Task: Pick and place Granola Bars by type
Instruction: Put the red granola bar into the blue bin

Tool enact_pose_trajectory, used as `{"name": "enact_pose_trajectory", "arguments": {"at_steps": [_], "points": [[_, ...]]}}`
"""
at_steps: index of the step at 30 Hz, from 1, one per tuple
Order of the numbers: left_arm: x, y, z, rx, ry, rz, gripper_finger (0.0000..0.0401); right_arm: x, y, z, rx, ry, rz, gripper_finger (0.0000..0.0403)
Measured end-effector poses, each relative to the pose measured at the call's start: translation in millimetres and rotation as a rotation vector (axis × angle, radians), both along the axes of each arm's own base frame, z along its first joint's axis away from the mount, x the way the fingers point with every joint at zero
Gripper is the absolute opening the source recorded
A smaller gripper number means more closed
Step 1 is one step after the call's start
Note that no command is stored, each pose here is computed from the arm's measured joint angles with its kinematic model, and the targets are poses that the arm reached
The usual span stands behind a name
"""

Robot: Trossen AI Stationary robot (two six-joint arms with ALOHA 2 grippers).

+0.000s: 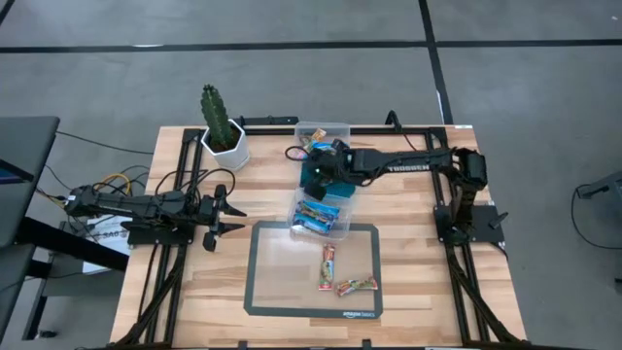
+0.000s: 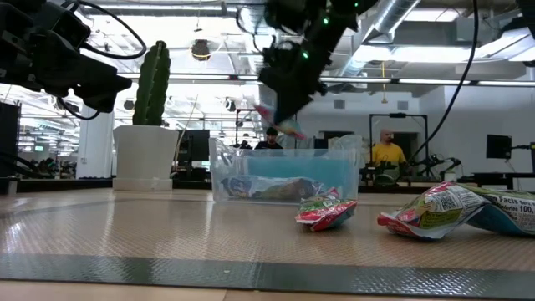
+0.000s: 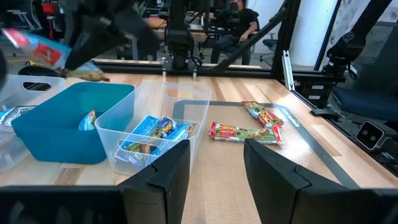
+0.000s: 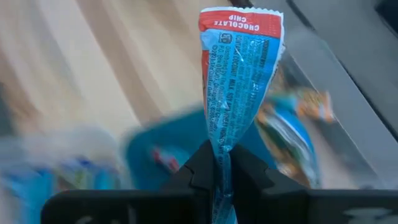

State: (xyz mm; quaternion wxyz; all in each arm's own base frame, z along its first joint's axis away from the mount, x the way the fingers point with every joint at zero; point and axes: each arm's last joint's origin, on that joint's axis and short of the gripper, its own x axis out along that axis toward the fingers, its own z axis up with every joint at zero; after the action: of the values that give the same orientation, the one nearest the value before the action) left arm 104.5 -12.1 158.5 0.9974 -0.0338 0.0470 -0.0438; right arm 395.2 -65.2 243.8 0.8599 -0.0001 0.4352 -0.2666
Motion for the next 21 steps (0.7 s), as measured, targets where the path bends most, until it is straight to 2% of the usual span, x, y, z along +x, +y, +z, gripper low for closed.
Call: {"name": "enact_pose_trajectory", "arguments": {"at_steps": [5, 15, 21], "points": [[0, 0, 0, 0.0, 0.0, 0.0, 0.0144, -10, -12, -5, 0.008, 0.109, -0.018, 0.0026], [0, 0, 0, 0.0, 0.0, 0.0, 0.0144, -12, -11, -6, 0.008, 0.141, 0.008, 0.0027], [0, 0, 0, 0.0, 0.0, 0.0, 0.0144, -16, -11, -8, 0.016, 0.187, 0.006, 0.0063]]}}
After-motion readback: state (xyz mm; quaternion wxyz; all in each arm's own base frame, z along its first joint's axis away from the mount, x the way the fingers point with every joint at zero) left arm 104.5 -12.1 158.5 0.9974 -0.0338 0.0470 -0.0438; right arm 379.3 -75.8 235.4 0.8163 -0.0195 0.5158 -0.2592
